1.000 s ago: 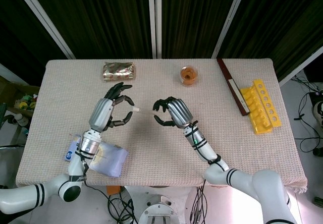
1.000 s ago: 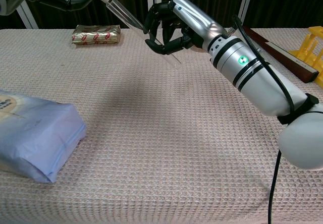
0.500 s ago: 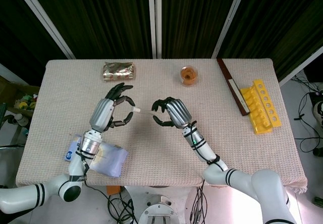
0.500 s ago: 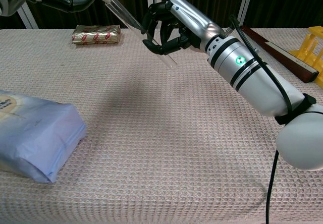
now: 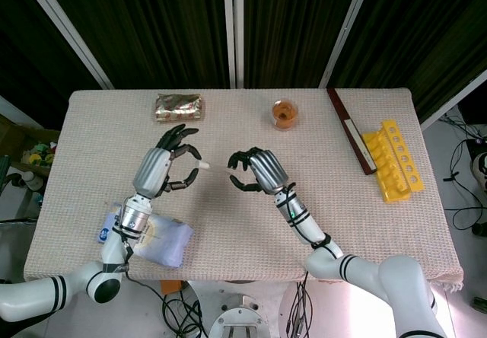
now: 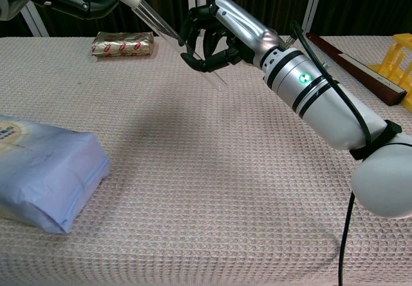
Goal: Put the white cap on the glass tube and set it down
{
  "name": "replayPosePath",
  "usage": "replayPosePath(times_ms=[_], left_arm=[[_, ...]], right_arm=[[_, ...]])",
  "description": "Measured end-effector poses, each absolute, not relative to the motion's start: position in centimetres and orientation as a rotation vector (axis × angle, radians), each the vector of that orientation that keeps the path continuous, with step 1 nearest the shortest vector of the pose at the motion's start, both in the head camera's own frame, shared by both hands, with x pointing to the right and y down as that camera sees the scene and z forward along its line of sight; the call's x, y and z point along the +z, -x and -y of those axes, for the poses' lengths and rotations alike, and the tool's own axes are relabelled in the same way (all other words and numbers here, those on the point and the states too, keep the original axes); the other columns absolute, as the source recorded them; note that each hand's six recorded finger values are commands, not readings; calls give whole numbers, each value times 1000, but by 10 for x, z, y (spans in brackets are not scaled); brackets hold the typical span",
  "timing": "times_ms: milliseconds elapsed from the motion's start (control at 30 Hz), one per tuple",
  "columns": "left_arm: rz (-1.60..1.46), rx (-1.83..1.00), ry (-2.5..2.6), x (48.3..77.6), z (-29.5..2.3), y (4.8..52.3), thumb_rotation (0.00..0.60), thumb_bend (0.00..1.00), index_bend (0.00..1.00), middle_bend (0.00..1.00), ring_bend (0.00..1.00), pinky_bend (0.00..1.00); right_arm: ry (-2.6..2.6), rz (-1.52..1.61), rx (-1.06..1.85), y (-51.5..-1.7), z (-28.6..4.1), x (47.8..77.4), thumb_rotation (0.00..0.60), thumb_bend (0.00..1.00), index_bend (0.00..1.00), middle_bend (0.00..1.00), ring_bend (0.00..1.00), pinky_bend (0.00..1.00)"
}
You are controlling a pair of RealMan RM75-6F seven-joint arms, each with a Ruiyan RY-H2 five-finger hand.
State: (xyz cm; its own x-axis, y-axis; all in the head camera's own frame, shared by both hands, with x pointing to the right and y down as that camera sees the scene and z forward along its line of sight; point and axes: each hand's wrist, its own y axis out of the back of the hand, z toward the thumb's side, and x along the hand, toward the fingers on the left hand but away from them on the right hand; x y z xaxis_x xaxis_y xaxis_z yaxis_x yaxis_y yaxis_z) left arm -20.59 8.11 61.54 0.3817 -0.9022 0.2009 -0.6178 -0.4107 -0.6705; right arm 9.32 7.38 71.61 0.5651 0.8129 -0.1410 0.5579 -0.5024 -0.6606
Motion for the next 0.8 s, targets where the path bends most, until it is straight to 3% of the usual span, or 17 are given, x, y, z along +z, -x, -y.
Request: replayPosePath(times_ms=[800], left_arm=[[-1250, -784, 2123, 620, -83, 199, 600, 532, 554, 149, 46, 99]], right_arm=[[2250, 1111, 602, -85, -72, 713, 600, 692, 825, 726, 585, 491]])
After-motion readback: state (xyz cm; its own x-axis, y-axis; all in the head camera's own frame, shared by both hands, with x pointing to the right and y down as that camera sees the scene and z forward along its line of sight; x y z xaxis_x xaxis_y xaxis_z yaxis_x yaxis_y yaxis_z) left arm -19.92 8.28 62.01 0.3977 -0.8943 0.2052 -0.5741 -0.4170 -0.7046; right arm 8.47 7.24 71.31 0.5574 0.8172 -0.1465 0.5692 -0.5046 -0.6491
